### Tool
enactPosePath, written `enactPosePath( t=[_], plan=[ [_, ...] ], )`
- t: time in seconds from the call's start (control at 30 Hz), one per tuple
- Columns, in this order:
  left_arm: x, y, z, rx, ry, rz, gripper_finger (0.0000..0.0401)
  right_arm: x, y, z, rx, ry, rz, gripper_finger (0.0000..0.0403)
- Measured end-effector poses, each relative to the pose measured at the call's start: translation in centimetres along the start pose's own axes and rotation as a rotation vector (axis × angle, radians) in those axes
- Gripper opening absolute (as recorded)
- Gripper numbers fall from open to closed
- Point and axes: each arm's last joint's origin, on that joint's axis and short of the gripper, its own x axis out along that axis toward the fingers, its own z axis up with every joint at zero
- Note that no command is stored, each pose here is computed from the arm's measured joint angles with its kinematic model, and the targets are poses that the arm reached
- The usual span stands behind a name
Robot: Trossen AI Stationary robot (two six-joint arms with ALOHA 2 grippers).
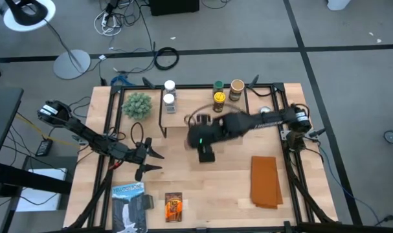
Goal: Shelf spices
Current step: Put the red seasoning can onto the shelf
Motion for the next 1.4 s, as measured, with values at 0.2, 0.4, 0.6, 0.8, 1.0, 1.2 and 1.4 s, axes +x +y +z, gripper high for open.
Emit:
enactPosePath(
  t=[0.2,0.4,0.6,0.8,1.0,1.2,1.4],
  plan=[
    [0.0,0.0,0.0,0.0,0.0,0.0,0.0214,-3.1,-5.6,1.1,0.006,-0.042,-0.093,0.0223],
    [0.0,0.1,0.0,0.002,-0.006,0.029,0.0214,-3.6,-10.3,1.9,0.018,0.023,-0.141,0.0221],
    [0.0,0.1,0.0,0.02,-0.006,0.031,0.0214,-0.7,-12.9,0.6,0.023,0.159,-0.133,0.0225],
    [0.0,0.1,0.0,0.02,-0.007,0.031,0.0214,0.3,-14.2,0.5,0.035,0.157,-0.142,0.0228],
    [0.0,0.1,0.0,0.02,-0.005,0.031,0.0214,0.9,-15.7,0.0,0.073,0.161,-0.117,0.0235],
    [0.0,0.1,0.0,0.02,-0.005,0.031,0.0214,1.5,-16.3,-0.3,0.091,0.168,-0.085,0.0235],
    [0.0,0.1,0.0,0.02,-0.003,0.031,0.0214,1.5,-16.7,-0.5,0.107,0.162,-0.065,0.0244]
  ],
)
